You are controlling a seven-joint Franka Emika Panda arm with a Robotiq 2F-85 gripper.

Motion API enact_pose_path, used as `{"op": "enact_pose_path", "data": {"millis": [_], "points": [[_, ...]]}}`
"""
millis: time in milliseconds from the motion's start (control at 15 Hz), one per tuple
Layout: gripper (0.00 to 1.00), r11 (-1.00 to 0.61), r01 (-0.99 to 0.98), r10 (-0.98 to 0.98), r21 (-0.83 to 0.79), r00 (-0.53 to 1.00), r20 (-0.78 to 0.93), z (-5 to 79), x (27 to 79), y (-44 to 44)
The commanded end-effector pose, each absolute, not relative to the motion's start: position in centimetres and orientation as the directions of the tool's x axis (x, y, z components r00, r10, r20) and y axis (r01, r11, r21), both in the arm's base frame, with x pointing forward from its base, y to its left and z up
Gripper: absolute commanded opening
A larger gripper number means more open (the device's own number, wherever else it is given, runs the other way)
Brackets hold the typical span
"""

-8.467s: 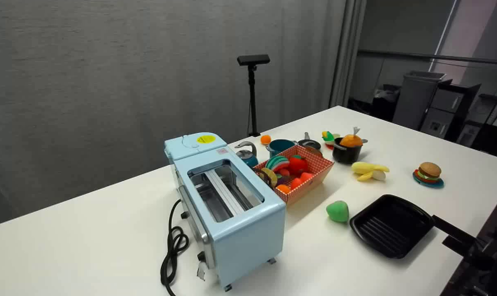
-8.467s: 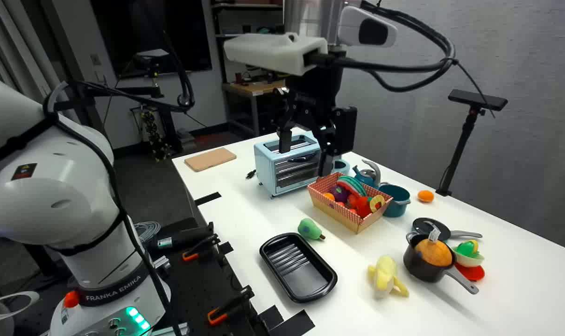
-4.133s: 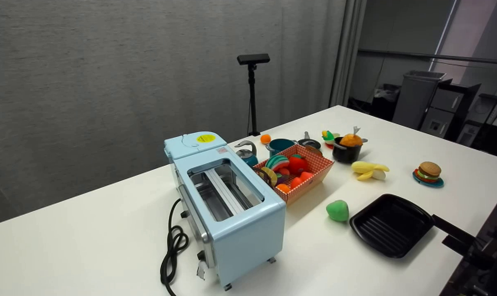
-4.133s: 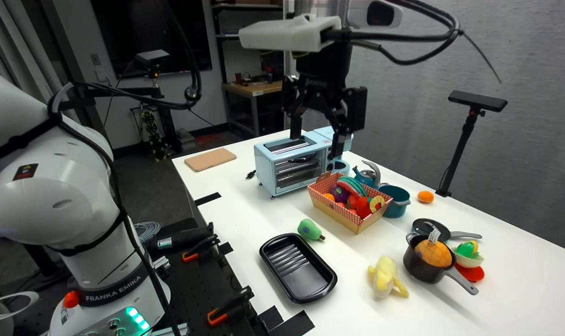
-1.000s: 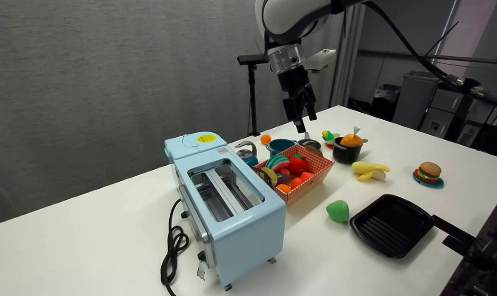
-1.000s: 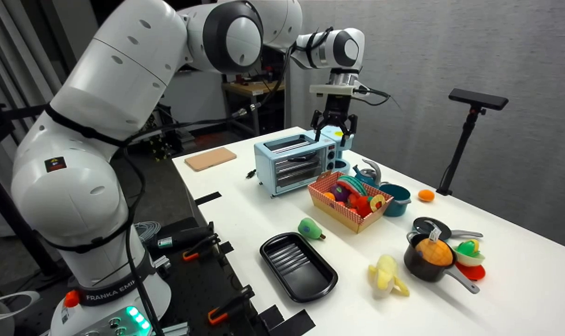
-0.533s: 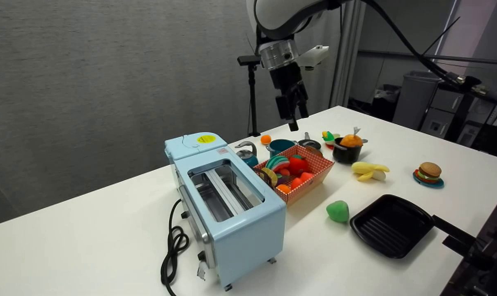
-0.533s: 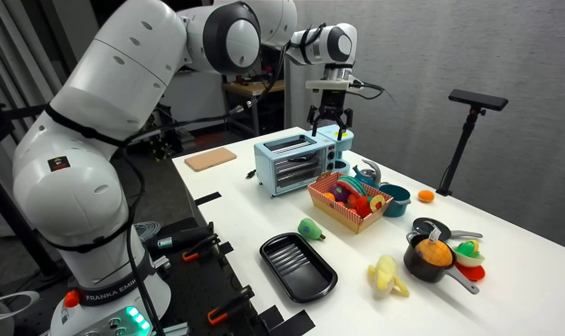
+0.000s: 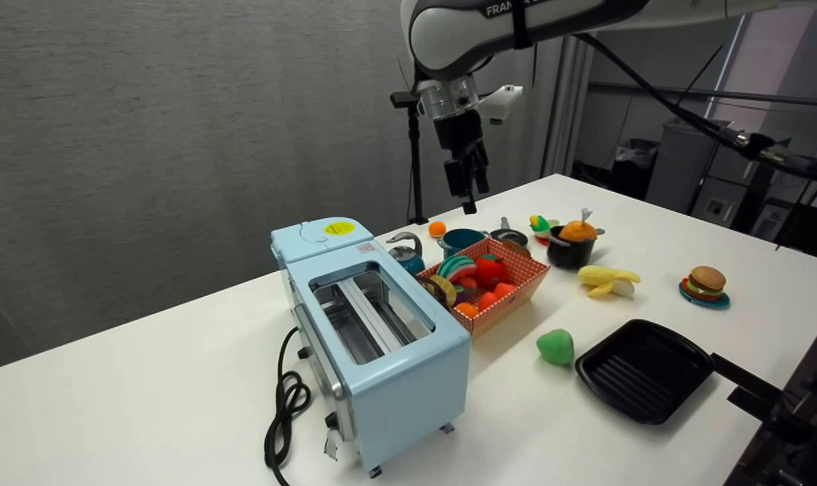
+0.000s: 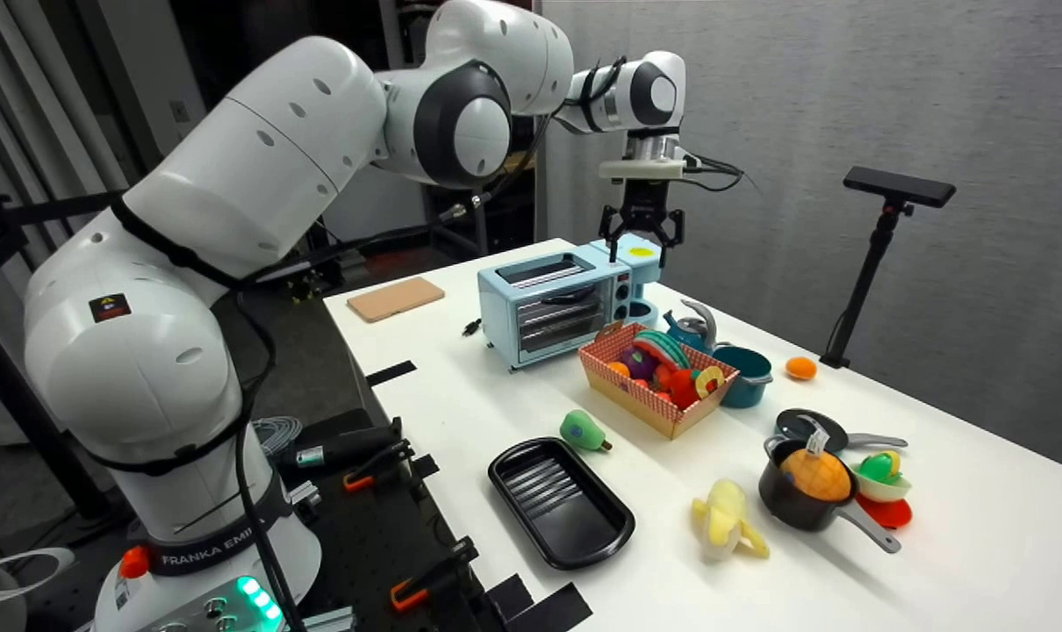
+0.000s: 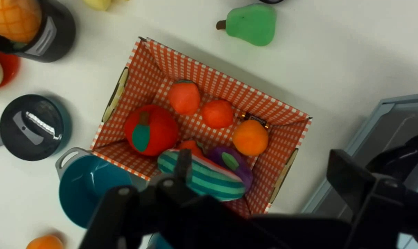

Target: Put the red plush toy on the black tray

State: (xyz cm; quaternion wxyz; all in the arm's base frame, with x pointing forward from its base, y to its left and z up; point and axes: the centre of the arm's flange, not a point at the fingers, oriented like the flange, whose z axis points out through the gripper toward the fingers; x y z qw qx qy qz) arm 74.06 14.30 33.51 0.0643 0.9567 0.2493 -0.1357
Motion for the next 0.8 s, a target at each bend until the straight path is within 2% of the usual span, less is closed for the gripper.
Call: {"op": "enact_pose_path", "data": {"millis": [0,733], "points": [[1.0,-0.858,0.509,0.467,0.062,0.826,-0.315,32.6,81.1,13.6],[1.0,-0.882,0.468,0.395,0.057,0.799,-0.453,26.2,82.4,11.2]]}}
